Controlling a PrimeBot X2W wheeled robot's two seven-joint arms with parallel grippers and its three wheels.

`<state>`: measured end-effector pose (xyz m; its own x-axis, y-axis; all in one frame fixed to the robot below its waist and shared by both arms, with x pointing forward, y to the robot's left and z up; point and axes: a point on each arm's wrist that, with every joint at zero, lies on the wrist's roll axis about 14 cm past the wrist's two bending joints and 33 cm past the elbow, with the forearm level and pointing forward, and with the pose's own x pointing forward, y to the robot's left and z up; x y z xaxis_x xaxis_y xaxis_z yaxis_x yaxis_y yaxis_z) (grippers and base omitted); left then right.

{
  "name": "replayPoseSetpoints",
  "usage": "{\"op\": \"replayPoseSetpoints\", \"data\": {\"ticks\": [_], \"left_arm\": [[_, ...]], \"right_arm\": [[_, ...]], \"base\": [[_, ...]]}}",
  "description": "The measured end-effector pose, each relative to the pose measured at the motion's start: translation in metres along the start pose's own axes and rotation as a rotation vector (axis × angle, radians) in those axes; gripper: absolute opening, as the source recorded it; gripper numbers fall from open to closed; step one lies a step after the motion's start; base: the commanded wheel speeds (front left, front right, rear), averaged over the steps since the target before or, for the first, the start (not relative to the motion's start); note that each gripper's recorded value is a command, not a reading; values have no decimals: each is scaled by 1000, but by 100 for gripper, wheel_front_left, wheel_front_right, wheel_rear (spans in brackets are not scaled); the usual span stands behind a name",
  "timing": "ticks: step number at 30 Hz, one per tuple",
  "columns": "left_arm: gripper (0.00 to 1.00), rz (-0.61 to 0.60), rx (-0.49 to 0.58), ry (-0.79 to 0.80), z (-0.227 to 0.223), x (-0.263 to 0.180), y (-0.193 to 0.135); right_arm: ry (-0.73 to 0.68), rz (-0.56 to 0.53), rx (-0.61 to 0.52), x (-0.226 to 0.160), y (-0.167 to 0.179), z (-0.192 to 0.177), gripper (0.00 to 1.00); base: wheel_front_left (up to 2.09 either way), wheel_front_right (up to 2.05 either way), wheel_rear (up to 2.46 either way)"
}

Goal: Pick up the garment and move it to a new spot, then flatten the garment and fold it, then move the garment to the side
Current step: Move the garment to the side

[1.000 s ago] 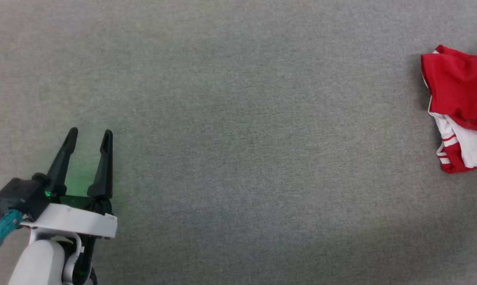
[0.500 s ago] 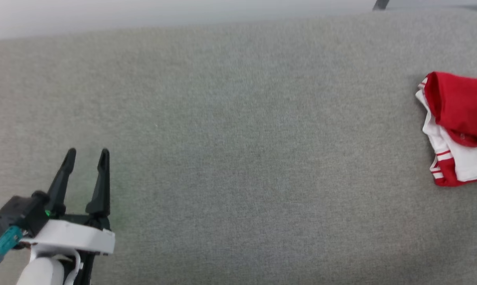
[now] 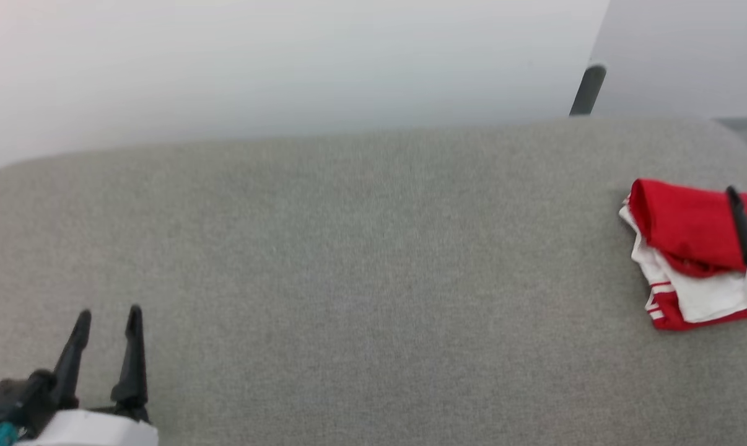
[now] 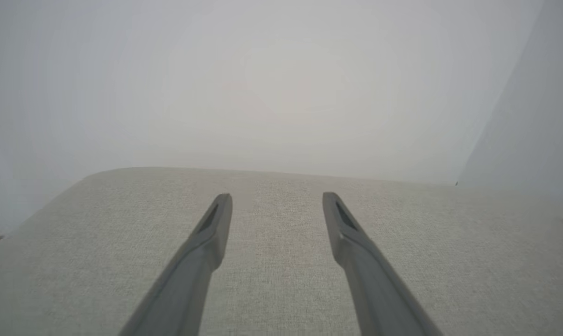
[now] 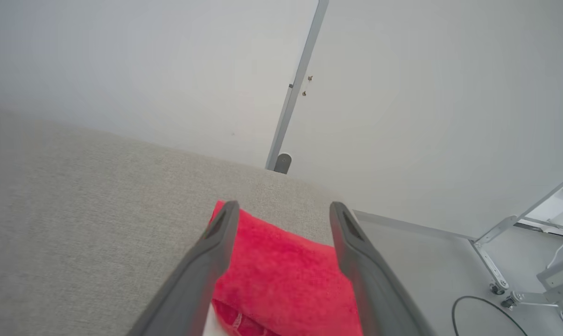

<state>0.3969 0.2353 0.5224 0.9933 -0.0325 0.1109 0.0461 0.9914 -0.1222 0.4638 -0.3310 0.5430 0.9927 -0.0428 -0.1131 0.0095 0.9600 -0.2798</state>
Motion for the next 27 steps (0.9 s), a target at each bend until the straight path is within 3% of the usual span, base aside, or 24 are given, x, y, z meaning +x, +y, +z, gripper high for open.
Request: {"op": "replayPoseSetpoints", "data": {"ticks": [13, 27], "left_arm": [[100, 83, 15, -39, 20, -48, 28], [100, 117, 30, -25, 18, -72, 41]], "right_arm": [[-253, -39, 161, -59, 19, 36, 100], [-266, -37, 218, -110, 68, 12, 100]], "base": [[0, 0, 0], [0, 0, 0]]}}
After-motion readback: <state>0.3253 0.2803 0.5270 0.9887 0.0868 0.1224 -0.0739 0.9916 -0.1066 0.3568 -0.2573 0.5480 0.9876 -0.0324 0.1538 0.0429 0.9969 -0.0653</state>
